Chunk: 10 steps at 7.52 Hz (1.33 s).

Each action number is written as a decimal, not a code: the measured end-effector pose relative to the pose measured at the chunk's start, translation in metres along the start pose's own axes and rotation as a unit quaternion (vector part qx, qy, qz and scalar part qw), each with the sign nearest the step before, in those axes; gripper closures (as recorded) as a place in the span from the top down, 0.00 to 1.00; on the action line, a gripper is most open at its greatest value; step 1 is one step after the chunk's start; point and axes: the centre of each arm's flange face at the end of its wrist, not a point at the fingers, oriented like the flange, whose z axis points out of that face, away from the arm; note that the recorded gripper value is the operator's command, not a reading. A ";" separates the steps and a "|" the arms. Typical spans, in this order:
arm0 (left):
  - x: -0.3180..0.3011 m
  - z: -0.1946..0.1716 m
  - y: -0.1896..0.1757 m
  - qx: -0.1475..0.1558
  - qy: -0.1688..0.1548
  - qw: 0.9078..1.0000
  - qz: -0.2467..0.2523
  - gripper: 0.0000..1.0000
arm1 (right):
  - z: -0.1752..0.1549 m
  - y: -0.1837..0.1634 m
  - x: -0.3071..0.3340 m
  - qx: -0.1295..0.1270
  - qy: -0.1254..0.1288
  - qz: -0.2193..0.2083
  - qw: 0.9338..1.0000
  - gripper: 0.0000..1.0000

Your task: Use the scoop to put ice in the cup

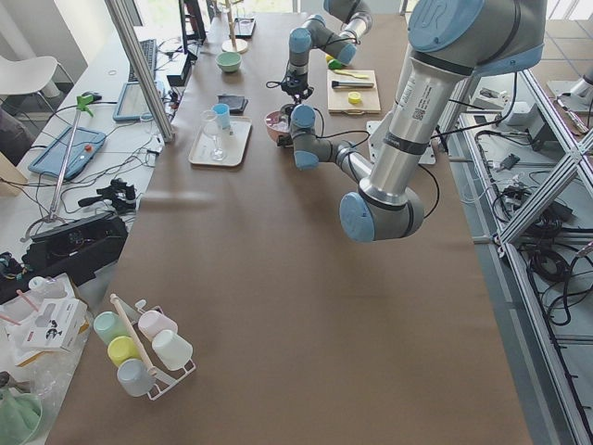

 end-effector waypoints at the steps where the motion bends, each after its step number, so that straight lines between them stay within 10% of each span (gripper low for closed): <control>1: 0.000 0.000 0.000 0.000 0.000 1.000 0.000 0.98 | 0.004 0.003 0.001 0.011 0.000 0.002 1.000 0.00; 7: 0.000 0.001 0.004 -0.003 0.000 1.000 -0.001 0.98 | -0.013 0.040 0.038 0.085 -0.055 0.052 0.993 0.00; 10: 0.000 0.002 0.010 -0.007 0.001 1.000 -0.002 0.98 | -0.036 0.076 0.075 0.106 -0.088 0.145 0.980 0.00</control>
